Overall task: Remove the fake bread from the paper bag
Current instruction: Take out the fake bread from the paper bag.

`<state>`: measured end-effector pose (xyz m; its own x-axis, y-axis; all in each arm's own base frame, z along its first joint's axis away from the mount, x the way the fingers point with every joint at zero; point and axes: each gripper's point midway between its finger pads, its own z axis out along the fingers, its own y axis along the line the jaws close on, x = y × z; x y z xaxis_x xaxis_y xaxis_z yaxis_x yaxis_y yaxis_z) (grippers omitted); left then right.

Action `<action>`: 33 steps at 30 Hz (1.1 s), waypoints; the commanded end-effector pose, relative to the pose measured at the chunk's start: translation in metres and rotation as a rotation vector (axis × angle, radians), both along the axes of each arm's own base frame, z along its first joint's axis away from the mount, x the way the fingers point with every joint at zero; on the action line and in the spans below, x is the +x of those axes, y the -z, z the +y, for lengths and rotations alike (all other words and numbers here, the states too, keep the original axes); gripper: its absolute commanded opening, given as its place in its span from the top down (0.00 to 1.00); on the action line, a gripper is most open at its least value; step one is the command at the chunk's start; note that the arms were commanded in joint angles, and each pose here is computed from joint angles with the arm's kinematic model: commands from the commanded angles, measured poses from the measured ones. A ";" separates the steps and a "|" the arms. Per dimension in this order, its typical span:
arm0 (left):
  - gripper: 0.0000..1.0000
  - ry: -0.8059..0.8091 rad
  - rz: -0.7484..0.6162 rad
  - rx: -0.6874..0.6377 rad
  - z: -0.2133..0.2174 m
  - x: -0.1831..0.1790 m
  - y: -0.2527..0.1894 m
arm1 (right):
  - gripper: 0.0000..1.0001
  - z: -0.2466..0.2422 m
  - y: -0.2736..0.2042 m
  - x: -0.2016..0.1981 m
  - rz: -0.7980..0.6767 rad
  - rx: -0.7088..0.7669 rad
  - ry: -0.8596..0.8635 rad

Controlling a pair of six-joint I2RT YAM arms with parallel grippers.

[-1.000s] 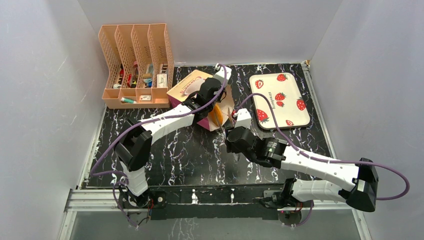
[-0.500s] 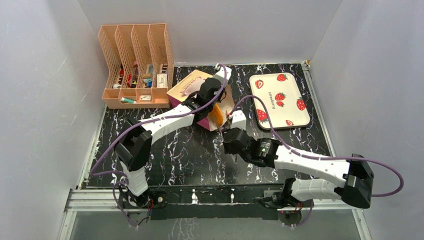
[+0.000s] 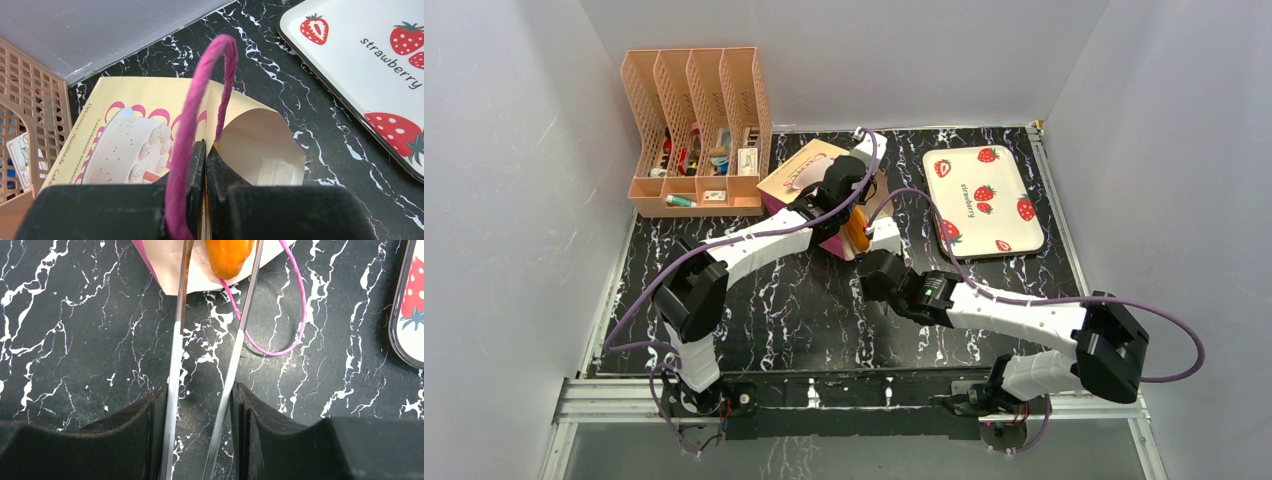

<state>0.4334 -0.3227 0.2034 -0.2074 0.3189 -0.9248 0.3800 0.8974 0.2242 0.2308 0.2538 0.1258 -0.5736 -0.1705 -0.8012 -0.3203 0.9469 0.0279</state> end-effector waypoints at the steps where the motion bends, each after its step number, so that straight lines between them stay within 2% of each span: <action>1: 1.00 0.003 -0.046 -0.058 -0.001 -0.004 -0.030 | 0.94 0.019 -0.031 0.026 -0.092 0.091 0.020; 3: 1.00 0.002 -0.046 -0.059 -0.001 -0.004 -0.030 | 1.00 0.019 -0.027 0.028 -0.083 0.087 0.021; 14: 1.00 0.000 -0.053 -0.058 0.002 -0.005 -0.031 | 1.00 0.016 -0.022 0.027 -0.072 0.081 0.024; 15: 1.00 0.000 -0.053 -0.060 0.001 -0.005 -0.032 | 0.97 0.016 -0.021 0.028 -0.071 0.076 0.024; 20: 1.00 0.001 -0.051 -0.062 0.002 -0.006 -0.034 | 0.55 0.020 -0.017 0.034 -0.068 0.058 0.025; 22: 1.00 0.000 -0.052 -0.062 0.003 -0.006 -0.034 | 0.49 0.020 -0.015 0.037 -0.066 0.056 0.027; 30: 1.00 0.001 -0.049 -0.063 0.003 -0.007 -0.034 | 0.49 0.017 -0.009 0.048 -0.053 0.067 0.038; 32: 1.00 -0.001 -0.049 -0.063 0.003 -0.007 -0.033 | 0.53 0.016 -0.008 0.049 -0.052 0.066 0.042; 33: 1.00 0.000 -0.049 -0.063 0.003 -0.007 -0.033 | 0.58 0.015 -0.007 0.049 -0.050 0.065 0.043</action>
<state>0.4321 -0.3223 0.2006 -0.2128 0.3215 -0.9227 0.3837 0.8960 0.2237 0.2615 0.2562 0.1030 -0.5988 -0.1718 -0.7823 -0.2971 0.9547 0.0178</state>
